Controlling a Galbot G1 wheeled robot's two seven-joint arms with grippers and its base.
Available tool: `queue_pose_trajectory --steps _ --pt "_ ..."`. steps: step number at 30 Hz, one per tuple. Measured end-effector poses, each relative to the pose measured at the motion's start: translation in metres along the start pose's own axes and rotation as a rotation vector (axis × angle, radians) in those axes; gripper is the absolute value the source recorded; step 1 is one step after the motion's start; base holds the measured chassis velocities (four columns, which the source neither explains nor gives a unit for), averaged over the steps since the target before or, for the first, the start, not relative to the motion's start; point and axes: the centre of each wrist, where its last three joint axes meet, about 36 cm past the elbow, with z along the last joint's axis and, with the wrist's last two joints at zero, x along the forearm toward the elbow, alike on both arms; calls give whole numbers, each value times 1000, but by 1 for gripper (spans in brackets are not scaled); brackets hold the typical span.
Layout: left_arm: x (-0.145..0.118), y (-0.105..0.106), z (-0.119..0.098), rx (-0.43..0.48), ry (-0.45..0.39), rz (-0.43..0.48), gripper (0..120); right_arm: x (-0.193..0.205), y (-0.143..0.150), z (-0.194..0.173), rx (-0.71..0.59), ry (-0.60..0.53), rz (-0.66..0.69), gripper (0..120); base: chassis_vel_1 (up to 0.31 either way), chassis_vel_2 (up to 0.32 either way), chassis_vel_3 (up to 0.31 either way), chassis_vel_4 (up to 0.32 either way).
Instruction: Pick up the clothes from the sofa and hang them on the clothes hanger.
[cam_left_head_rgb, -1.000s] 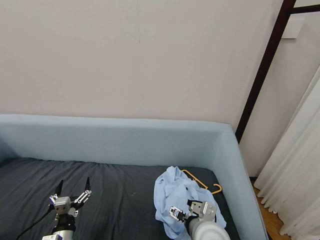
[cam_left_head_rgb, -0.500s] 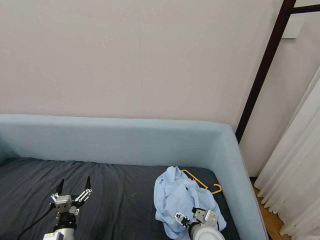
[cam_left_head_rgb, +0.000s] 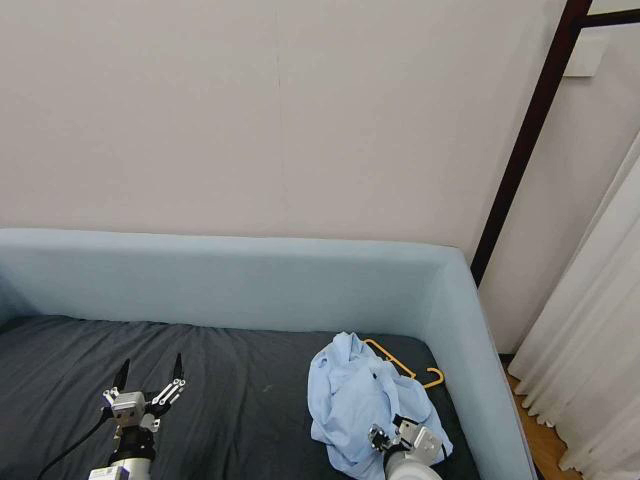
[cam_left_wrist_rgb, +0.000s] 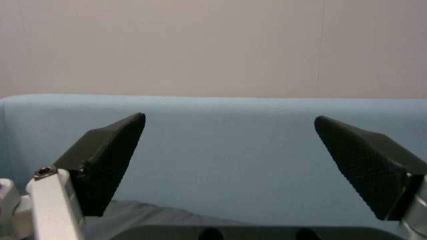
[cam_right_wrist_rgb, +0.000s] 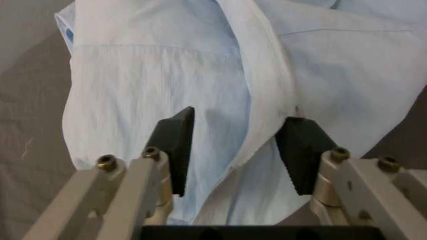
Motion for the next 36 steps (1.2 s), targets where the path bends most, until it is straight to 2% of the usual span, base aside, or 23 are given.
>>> queue_pose_trajectory --steps 1,5,8,11,12,15,17,18,19,21,22,23,25,27,29,30,33,35,36 --pt "0 0 0 0 0 0 100 0 0 0 0 0 0 41 0 0 0 0" --pt "1 1 -1 -1 -4 -1 100 1 -5 2 21 -29 10 25 0 0 0 0" --pt "1 1 -1 -1 -7 0 100 1 -7 3 33 -42 14 18 0 0 0 0" --pt "0 0 -3 1 -12 1 100 -1 -14 7 87 -102 17 3 0 0 0 0" --pt "0 0 -3 1 -12 1 100 -1 -14 7 87 -102 17 3 0 0 0 0" --pt "0 -1 -3 4 -14 3 100 -5 -26 6 193 -219 -19 0 0 0 0 0" --pt "0 -2 -3 8 -20 4 100 -14 -39 -1 303 -383 -83 0 0 0 0 0" --pt "0 -2 -3 8 -20 4 100 -14 -39 -1 303 -383 -83 0 0 0 0 0" --pt "-1 -3 -3 11 -25 5 100 -22 -47 -13 382 -513 -134 0 0 0 0 0" --pt "-1 -3 -3 13 -28 6 100 -26 -53 -25 440 -597 -176 0 0 0 0 0" --pt "-1 -4 -3 15 -29 6 100 -29 -59 -39 508 -677 -231 0 0 0 0 0" --pt "-1 -4 -3 15 -29 6 100 -29 -59 -39 508 -677 -231 0 0 0 0 0" --pt "-1 -4 -3 17 -30 6 100 -33 -67 -63 603 -772 -306 0 0 0 0 0" --pt "-1 -5 -2 20 -31 8 100 -39 -76 -96 718 -868 -412 0 0 0 0 0" --pt "0 -7 -2 24 -31 11 100 -39 -82 -147 861 -946 -582 0 0 0 0 0" --pt "0 -7 -2 24 -31 11 100 -39 -82 -147 861 -946 -582 0 0 0 0 0" --pt "0 -11 -3 48 -48 25 100 -20 -71 -228 968 -1026 -784 0 0 0 0 0" --pt "-2 -16 -8 83 -73 28 100 -3 -57 -264 1014 -1061 -877 0 0 0 0 0" --pt "-2 -16 -8 83 -73 28 100 -3 -57 -264 1014 -1061 -877 0 0 0 0 0"
